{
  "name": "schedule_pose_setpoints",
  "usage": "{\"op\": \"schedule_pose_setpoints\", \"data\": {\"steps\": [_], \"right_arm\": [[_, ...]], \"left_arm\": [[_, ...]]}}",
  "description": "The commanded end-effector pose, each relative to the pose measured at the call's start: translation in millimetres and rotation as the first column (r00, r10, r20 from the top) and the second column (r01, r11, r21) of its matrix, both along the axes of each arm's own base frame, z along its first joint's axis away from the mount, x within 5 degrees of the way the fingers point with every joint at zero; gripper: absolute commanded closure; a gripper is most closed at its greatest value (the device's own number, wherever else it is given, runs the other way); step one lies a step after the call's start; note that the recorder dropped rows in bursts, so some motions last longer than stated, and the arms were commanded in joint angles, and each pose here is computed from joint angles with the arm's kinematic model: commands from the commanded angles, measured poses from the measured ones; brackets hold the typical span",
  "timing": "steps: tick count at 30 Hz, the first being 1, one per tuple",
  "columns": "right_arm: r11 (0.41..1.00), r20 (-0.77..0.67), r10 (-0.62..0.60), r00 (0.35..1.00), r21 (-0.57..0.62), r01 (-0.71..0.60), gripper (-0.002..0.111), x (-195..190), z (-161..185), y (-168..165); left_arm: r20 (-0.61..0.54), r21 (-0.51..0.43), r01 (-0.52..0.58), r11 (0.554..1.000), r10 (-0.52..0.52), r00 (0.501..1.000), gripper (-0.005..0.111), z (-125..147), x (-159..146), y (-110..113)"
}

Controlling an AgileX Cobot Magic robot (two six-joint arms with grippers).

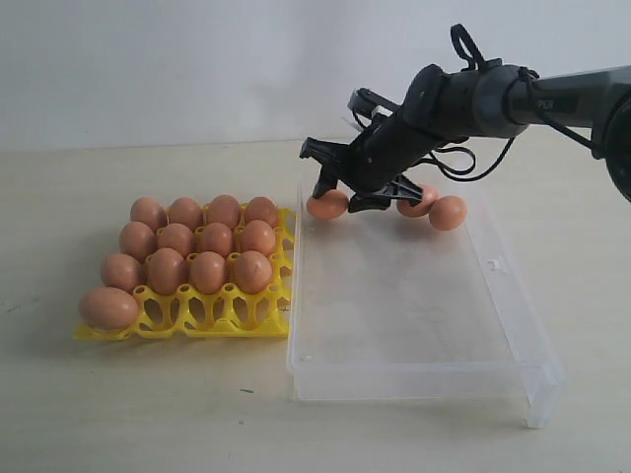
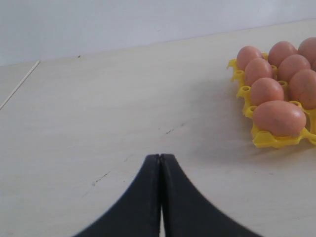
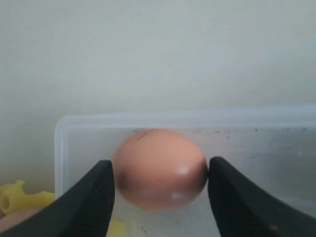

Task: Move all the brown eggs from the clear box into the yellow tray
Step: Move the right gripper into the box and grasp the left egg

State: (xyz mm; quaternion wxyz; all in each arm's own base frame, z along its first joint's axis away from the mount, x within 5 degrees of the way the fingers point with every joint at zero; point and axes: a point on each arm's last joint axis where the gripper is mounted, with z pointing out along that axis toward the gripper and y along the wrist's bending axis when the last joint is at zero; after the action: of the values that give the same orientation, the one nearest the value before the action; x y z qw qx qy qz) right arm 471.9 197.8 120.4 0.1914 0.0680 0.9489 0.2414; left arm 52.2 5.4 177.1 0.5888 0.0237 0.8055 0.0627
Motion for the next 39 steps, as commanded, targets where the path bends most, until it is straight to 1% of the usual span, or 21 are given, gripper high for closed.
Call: {"op": "schedule_pose_setpoints", "data": {"steps": [1, 8, 12, 14, 19, 24, 26, 27, 29, 30, 34, 36, 39], "right_arm": [[0.999, 0.03, -0.037, 0.999, 0.035, 0.036, 0.053, 5, 1, 2], [0.995, 0.032, -0.069, 0.997, 0.076, 0.066, 0.053, 6, 3, 4], [0.995, 0.028, -0.046, 0.999, 0.09, 0.044, 0.054, 5, 4, 5], [0.993, 0.009, -0.044, 0.999, 0.114, 0.043, 0.056, 4, 2, 7], [0.993, -0.064, -0.012, 0.998, 0.113, 0.019, 0.055, 0, -18, 9], [0.994, -0.051, -0.026, 0.998, 0.108, 0.031, 0.056, 2, -23, 9], [0.995, -0.029, -0.002, 1.0, 0.095, 0.005, 0.064, 2, -23, 9], [0.996, -0.018, 0.014, 1.0, 0.087, -0.012, 0.074, 2, -23, 9], [0.996, -0.011, 0.052, 0.999, 0.073, -0.051, 0.098, 1, -23, 9], [0.995, -0.009, 0.072, 0.997, 0.067, -0.072, 0.107, 0, -23, 9], [0.992, -0.011, 0.108, 0.994, 0.061, -0.107, 0.108, -2, -19, 10], [0.99, 0.018, 0.128, 0.992, 0.05, -0.128, 0.108, -2, -9, 9], [0.981, 0.099, 0.188, 0.977, 0.022, -0.191, 0.108, -2, 15, 9]], "left_arm": [[0.013, -0.006, 0.006, 1.0, -0.006, 1.0, 0.107, 2, 0, 0], [0.013, -0.006, 0.006, 1.0, -0.006, 1.0, 0.107, 2, 0, 0], [0.013, -0.006, 0.006, 1.0, -0.006, 1.0, 0.107, 2, 0, 0], [0.013, -0.006, 0.006, 1.0, -0.006, 1.0, 0.107, 2, 0, 0], [0.013, -0.006, 0.006, 1.0, -0.006, 1.0, 0.107, 2, 0, 0], [0.013, -0.006, 0.006, 1.0, -0.006, 1.0, 0.107, 2, 0, 0], [0.013, -0.006, 0.006, 1.0, -0.006, 1.0, 0.107, 2, 0, 0], [0.013, -0.006, 0.006, 1.0, -0.006, 1.0, 0.107, 2, 0, 0], [0.013, -0.006, 0.006, 1.0, -0.006, 1.0, 0.107, 2, 0, 0], [0.013, -0.006, 0.006, 1.0, -0.006, 1.0, 0.107, 2, 0, 0], [0.013, -0.006, 0.006, 1.0, -0.006, 1.0, 0.107, 2, 0, 0], [0.013, -0.006, 0.006, 1.0, -0.006, 1.0, 0.107, 2, 0, 0], [0.013, -0.006, 0.006, 1.0, -0.006, 1.0, 0.107, 2, 0, 0]]}}
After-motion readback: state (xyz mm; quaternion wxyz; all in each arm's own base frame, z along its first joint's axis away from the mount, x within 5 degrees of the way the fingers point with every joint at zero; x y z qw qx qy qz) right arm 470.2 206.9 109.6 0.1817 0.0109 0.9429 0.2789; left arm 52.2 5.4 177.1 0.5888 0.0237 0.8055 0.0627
